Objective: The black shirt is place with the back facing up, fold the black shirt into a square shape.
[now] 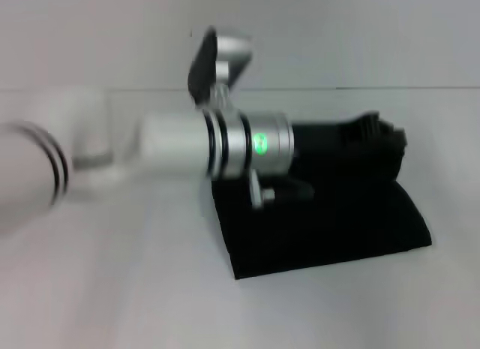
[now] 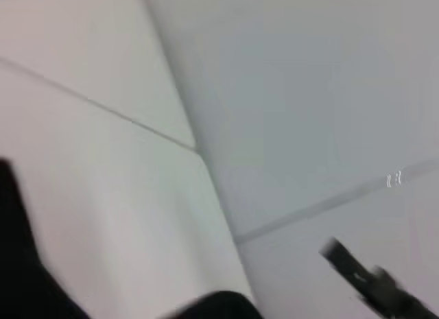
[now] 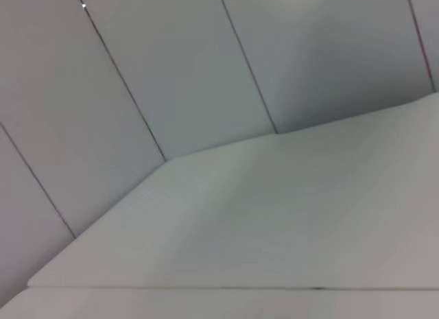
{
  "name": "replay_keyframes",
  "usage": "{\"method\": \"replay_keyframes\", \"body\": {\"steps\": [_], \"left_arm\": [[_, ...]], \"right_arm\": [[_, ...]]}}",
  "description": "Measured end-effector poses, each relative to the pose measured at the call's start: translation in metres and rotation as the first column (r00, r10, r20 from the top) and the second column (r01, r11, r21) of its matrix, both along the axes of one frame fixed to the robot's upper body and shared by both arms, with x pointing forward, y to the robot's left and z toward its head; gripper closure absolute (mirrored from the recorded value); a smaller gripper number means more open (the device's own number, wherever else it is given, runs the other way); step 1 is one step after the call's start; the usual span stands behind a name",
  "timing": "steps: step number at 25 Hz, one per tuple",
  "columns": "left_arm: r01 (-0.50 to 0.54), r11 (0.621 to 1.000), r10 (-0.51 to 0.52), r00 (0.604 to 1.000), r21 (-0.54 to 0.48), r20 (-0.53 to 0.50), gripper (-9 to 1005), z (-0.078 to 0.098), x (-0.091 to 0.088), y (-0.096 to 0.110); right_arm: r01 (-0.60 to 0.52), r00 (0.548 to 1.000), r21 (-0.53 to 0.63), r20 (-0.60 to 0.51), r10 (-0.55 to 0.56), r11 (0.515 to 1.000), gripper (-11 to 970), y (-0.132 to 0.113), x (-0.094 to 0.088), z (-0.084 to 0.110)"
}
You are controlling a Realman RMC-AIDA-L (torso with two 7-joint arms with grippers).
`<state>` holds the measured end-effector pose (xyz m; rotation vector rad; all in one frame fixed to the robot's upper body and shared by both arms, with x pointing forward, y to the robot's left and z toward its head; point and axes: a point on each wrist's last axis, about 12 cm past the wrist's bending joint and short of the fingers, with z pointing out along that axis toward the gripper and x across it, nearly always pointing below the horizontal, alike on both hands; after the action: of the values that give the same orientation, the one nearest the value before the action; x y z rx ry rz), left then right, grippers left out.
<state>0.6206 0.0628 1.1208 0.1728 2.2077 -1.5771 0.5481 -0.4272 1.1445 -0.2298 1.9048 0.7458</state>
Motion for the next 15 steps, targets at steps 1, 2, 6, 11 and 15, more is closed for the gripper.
{"method": "replay_keyframes", "body": {"steps": [1,2,6,11,15], "left_arm": [[-0.048,0.999,0.048,0.999,-0.008,-0.023,929,-0.014,-0.006,0.001],[-0.083,0.996,0.082,0.996,-0.020,-0.029,928,-0.023,-0.011,0.003],[-0.173,0.974,0.169,0.985,-0.149,-0.041,923,-0.047,-0.037,0.021],[-0.086,0.927,0.094,0.996,-0.364,0.006,746,-0.042,-0.066,0.040],[-0.115,0.914,0.154,0.986,-0.389,0.071,594,-0.040,-0.064,0.080]], "right_arm": [[-0.004,1.000,-0.004,-0.001,0.004,1.000,167,0.000,0.000,-0.001],[-0.008,1.000,-0.005,-0.001,0.008,1.000,166,0.001,0.000,-0.002],[-0.020,1.000,-0.016,-0.022,0.020,1.000,166,0.005,0.001,-0.005],[-0.036,0.994,0.008,-0.105,0.036,0.999,165,0.012,0.009,-0.004],[-0.051,0.974,0.027,-0.221,0.056,0.998,165,0.021,0.021,0.000]]}}
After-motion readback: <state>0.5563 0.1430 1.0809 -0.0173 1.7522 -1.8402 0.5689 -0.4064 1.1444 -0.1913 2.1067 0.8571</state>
